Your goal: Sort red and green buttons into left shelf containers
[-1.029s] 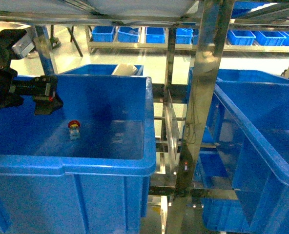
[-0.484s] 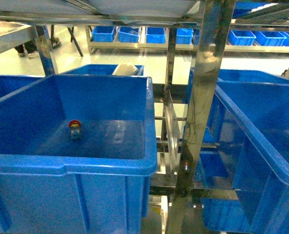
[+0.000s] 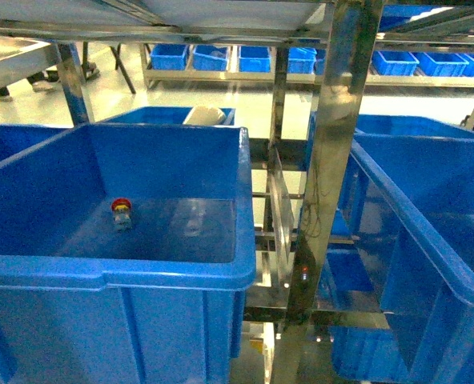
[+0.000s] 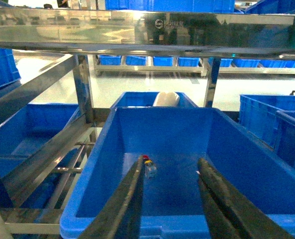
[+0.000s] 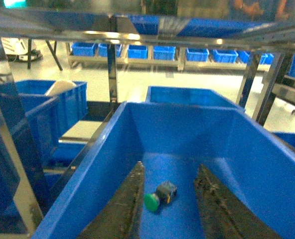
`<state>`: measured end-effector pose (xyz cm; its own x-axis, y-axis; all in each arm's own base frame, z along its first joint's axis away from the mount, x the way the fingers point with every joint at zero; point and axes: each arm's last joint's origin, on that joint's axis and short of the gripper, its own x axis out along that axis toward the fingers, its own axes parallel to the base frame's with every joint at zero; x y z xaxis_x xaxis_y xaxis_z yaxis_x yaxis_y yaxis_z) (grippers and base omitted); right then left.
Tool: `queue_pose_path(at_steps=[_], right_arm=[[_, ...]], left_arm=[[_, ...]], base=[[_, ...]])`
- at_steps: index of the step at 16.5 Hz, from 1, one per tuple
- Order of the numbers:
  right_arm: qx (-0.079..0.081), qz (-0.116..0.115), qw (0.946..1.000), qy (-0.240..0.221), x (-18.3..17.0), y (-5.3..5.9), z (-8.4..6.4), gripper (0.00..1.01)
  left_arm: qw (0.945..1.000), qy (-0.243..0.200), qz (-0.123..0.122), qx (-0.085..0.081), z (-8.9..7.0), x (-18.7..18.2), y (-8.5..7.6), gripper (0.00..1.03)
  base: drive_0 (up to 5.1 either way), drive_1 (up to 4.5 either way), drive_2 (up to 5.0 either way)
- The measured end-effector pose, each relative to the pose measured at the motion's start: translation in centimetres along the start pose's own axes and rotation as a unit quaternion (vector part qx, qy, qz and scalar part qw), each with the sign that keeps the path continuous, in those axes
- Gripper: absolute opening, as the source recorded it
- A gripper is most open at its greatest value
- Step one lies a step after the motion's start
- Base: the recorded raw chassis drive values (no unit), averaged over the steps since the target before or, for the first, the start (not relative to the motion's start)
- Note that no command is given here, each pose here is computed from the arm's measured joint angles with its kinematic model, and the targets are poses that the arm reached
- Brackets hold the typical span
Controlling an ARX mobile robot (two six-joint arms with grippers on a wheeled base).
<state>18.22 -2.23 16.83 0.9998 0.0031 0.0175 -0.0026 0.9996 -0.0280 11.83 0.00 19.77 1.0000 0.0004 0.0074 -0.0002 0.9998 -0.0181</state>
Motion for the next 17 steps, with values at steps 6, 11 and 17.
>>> queue_pose_path(at_steps=[6,11,17], right_arm=[[0.009,0.000,0.9999,0.010,-2.5,1.1,-0.2,0.02],[0.010,0.002,0.9999,0.008,-4.5,2.3,0.0,0.02],[0.010,-0.001,0.9999,0.004,-5.9,2.2,0.4,0.02]], left_arm=[[1.0000,0.003,0.000,0.001,-1.4,-0.6,0.0,0.02],[0.9999,0.017,0.001,0.001,-2.6,-1.6,0.0,0.02],[1.0000,0.006,0.000,0.004,-3.1,-2.1,0.1,0.02]], base=[[0.0,0.00,0.0],[0.0,0.00,0.0],[0.0,0.00,0.0]])
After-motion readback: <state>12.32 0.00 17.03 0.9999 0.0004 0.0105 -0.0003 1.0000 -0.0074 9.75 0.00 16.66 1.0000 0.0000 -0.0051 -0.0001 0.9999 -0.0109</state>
